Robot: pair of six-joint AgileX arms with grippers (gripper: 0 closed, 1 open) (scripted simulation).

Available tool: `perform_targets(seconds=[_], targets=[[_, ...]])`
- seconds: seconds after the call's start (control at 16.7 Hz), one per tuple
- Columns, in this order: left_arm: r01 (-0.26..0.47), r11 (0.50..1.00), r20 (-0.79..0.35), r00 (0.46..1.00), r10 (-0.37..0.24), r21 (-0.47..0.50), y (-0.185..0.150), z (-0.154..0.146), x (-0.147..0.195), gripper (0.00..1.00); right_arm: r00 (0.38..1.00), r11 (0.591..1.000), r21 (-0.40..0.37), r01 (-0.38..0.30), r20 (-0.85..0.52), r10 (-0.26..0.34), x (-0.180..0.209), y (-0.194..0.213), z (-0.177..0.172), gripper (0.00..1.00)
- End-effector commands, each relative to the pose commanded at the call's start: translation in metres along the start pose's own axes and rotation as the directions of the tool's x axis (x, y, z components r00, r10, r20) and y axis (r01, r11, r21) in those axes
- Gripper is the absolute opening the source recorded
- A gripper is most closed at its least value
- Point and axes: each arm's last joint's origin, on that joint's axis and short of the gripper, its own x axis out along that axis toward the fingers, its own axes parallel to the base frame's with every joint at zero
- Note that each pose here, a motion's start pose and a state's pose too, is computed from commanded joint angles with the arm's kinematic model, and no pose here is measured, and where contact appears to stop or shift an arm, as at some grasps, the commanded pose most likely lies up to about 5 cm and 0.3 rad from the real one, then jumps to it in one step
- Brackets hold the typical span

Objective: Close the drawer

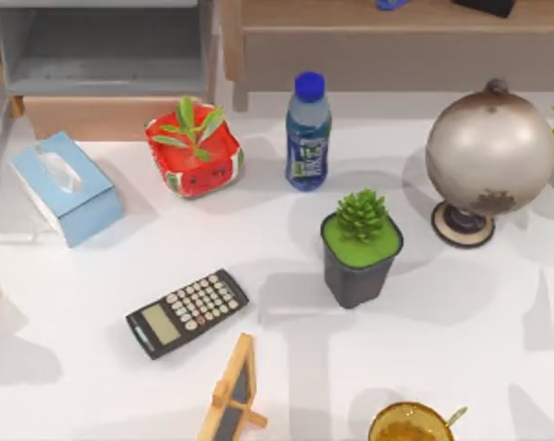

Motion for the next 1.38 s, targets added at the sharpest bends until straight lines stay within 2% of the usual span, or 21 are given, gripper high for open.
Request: perform_targets(seconds=[0.24,0.6,0.9,1.14,1.38], targets=[[0.096,0.995,0.056,0.994,-0.098,0.042,-0.023,-0.006,0.003,1.00,1.000,1.000,0.000,0.000,0.000,0.000,0.000,0.000,0.000,1.00],[0.100,0.994,0.058,0.993,-0.102,0.041,-0.023,-0.006,0.004,1.00,1.000,1.000,0.000,0.000,0.000,0.000,0.000,0.000,0.000,1.00],[0.100,0.994,0.060,0.993,-0.103,0.042,-0.026,-0.005,0.027,1.00,1.000,1.000,0.000,0.000,0.000,0.000,0.000,0.000,0.000,1.00],[0.100,0.994,0.060,0.993,-0.103,0.042,-0.026,-0.005,0.029,1.00,1.000,1.000,0.000,0.000,0.000,0.000,0.000,0.000,0.000,1.00],[0.100,0.994,0.060,0.993,-0.103,0.042,-0.026,-0.005,0.029,0.70,1.000,1.000,0.000,0.000,0.000,0.000,0.000,0.000,0.000,1.00]])
